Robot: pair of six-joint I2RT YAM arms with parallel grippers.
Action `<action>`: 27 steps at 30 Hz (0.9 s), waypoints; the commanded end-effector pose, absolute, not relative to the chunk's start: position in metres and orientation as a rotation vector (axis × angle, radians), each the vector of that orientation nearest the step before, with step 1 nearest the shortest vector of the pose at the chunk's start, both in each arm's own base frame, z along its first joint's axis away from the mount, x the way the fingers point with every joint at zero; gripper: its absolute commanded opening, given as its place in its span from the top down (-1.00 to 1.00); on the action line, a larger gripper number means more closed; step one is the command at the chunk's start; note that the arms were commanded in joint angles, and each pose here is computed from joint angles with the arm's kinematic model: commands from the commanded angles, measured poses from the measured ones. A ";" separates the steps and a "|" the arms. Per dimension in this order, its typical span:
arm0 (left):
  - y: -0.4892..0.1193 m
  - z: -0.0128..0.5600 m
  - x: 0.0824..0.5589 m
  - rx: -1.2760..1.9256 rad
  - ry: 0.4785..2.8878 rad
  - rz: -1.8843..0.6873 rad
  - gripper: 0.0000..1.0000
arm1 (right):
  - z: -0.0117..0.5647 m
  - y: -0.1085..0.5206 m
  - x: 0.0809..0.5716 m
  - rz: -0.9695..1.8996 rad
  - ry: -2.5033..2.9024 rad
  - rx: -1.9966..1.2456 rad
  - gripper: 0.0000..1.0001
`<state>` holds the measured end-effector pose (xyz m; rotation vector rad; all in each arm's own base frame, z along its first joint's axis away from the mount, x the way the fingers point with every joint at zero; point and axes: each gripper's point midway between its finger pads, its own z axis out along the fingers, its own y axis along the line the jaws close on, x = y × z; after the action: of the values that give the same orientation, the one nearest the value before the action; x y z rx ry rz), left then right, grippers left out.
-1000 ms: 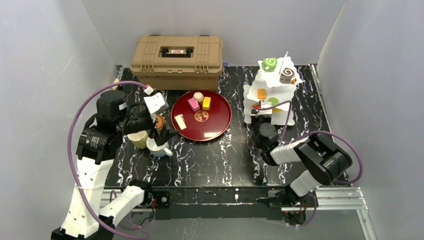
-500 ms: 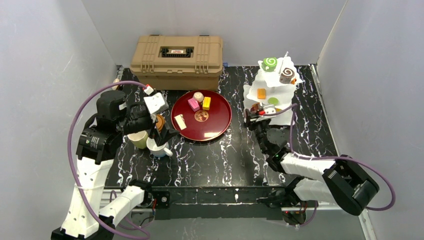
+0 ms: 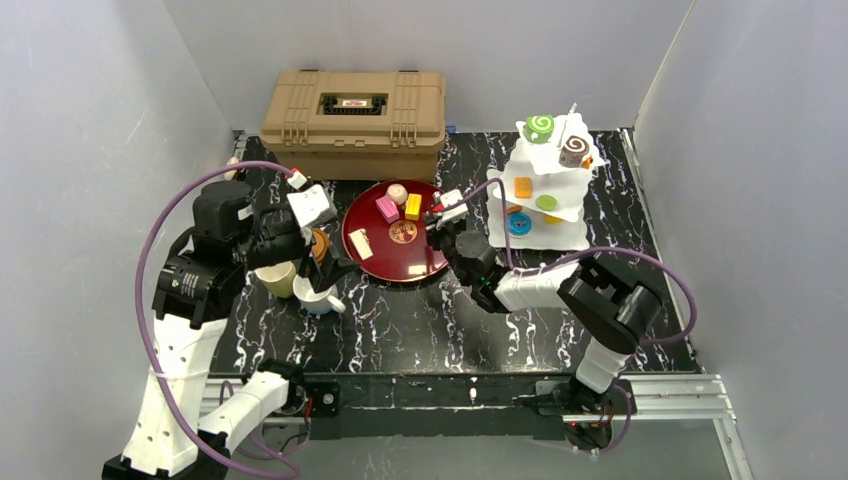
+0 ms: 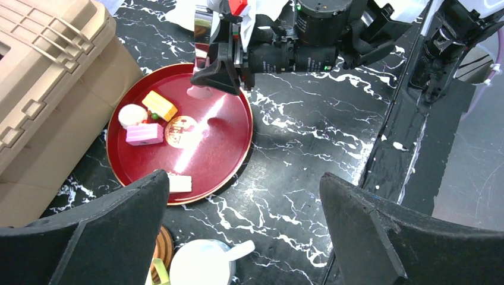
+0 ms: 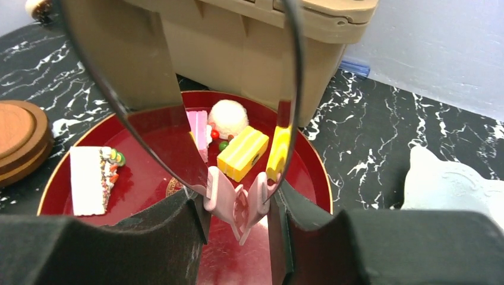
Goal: Serve the afternoon tea
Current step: Pick up the desert from the tray.
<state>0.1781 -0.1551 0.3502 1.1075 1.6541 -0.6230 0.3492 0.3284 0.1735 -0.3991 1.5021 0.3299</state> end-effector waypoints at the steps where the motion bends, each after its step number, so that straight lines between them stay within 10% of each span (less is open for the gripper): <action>1: -0.155 0.348 0.173 1.109 1.658 -0.641 -0.92 | 0.218 0.318 0.360 0.288 1.408 -0.291 0.18; 13: -0.162 0.335 0.172 1.142 1.671 -0.711 -0.88 | 0.242 0.208 0.350 0.159 1.506 -0.174 0.28; 27: -0.160 0.333 0.172 1.134 1.682 -0.694 -0.90 | 0.223 0.299 0.384 0.356 1.516 -0.346 0.21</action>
<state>0.1773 -0.1603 0.3367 1.1306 1.6763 -0.6784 0.3681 0.2608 0.1807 -0.3659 1.6262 0.2411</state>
